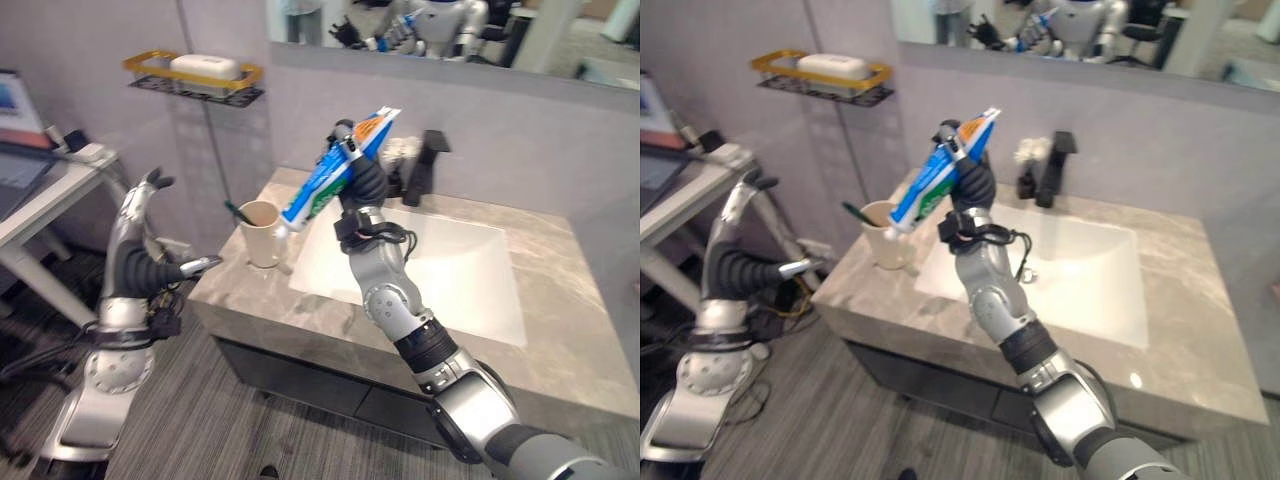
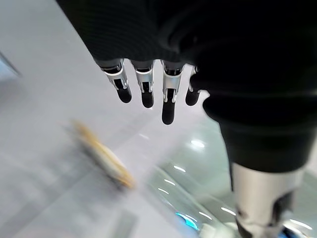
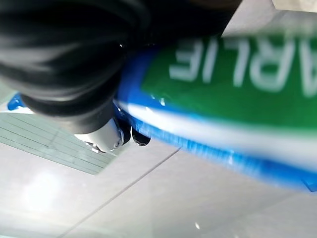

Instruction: Put brush and paste in cup on sink, flatten towel.

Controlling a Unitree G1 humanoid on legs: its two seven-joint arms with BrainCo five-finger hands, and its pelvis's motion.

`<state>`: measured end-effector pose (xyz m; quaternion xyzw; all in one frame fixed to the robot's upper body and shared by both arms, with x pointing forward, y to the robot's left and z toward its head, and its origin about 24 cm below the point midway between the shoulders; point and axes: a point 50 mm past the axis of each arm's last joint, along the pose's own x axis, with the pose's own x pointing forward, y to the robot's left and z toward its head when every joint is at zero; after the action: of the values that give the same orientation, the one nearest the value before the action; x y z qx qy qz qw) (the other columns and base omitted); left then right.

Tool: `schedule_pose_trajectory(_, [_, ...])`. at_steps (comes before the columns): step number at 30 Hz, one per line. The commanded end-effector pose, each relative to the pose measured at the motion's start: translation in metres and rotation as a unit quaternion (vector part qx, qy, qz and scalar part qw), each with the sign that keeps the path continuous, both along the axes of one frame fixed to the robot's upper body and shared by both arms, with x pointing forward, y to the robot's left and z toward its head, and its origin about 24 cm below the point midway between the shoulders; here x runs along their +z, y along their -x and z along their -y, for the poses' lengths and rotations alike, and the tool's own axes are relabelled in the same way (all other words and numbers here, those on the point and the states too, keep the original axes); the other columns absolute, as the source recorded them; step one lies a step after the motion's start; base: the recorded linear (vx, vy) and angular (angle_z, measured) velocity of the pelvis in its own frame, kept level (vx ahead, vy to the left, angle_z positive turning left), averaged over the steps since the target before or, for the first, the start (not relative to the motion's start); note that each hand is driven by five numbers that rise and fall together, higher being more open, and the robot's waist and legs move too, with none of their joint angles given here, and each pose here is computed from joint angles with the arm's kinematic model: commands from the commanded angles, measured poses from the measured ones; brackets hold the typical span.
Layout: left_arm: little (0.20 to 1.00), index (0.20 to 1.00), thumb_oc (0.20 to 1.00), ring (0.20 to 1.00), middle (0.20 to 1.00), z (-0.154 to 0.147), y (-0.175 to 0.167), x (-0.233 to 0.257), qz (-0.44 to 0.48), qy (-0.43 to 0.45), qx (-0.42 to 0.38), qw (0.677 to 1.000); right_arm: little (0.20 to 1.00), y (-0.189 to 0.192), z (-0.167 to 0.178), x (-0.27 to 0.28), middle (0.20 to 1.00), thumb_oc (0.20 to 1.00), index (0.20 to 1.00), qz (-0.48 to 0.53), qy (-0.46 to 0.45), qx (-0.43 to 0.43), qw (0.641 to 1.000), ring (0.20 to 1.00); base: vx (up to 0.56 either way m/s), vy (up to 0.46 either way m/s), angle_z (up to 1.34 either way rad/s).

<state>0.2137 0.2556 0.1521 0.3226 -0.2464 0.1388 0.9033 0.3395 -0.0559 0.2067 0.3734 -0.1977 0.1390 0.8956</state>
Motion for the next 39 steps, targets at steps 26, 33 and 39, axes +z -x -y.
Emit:
schedule_pose_trajectory(26, [1.000, 1.000, 1.000, 1.000, 1.000, -0.074, 0.081, -0.216, -0.483, 0.149, 0.202, 0.839, 0.200, -0.007, 0.040, 0.099, 0.200, 0.200, 0.200, 0.188, 0.126, -0.170, 0.959, 0.200, 0.00, 0.010, 0.12])
schedule_pose_trajectory(33, [1.000, 1.000, 1.000, 1.000, 1.000, -0.072, 0.092, -0.233, -0.522, 0.158, 0.213, 0.811, 0.200, -0.011, 0.042, 0.093, 0.200, 0.200, 0.200, 0.178, 0.150, -0.192, 0.953, 0.200, 0.01, 0.006, 0.02])
schedule_pose_trajectory(39, [1.000, 1.000, 1.000, 1.000, 1.000, -0.065, 0.104, -0.252, -0.571, 0.141, 0.219, 0.778, 0.200, -0.023, 0.045, 0.089, 0.200, 0.200, 0.200, 0.149, 0.172, -0.230, 0.946, 0.200, 0.01, 0.006, 0.02])
